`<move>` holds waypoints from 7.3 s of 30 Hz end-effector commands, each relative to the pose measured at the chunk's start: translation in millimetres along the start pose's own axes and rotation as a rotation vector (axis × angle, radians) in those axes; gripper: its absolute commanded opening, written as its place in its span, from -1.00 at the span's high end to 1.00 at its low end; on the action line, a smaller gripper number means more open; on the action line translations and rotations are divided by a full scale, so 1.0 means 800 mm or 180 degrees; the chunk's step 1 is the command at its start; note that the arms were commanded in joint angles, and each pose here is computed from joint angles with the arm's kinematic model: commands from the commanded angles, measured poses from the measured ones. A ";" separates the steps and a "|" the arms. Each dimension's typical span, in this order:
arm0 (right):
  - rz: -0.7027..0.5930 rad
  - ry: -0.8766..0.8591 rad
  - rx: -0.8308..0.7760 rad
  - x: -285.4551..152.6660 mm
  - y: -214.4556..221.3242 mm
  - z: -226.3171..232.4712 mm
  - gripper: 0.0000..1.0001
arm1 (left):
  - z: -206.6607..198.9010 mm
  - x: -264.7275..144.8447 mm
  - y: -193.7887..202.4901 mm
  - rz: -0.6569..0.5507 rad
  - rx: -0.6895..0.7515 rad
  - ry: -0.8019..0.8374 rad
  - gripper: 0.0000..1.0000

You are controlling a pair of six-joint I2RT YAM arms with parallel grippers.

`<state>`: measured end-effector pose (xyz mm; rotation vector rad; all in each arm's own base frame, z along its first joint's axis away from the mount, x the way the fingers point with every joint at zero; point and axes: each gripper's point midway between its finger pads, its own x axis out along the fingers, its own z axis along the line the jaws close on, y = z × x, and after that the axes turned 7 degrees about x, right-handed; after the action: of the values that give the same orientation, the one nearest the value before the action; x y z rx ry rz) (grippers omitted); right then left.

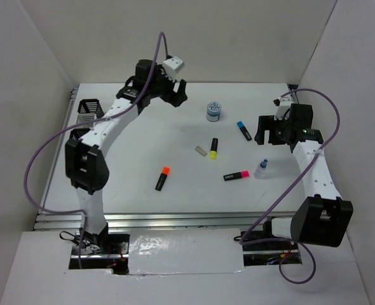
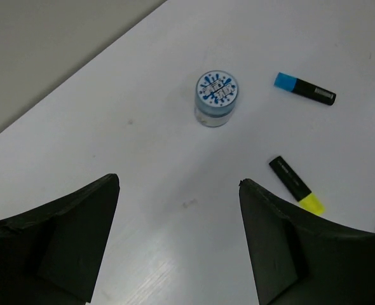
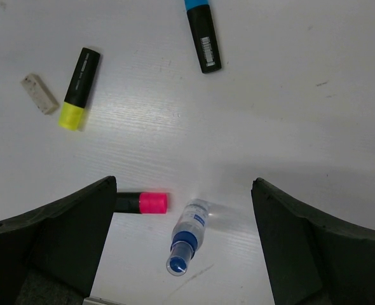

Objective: Sort the stationery into containers
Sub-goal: Grab a piece of stationery with the left arm, then place the stationery into the container

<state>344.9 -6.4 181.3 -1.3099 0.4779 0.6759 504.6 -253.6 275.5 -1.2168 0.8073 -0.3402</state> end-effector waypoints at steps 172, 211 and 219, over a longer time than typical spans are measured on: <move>0.0311 -0.0056 0.0049 0.017 -0.009 -0.002 -0.82 | 0.416 -0.230 0.215 -0.0632 -0.0723 -0.1898 1.00; 0.0316 -0.0038 0.0030 0.015 -0.003 -0.003 -0.82 | 0.406 -0.217 0.252 -0.0496 -0.0753 -0.1929 -0.66; 0.0296 -0.0053 0.0044 0.014 -0.002 -0.001 -0.83 | 0.399 -0.229 0.226 -0.0604 -0.0680 -0.1894 -0.80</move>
<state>350.2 -7.3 163.5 -1.2496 0.5677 0.7811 574.8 150.5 161.1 -1.5681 0.2953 0.0913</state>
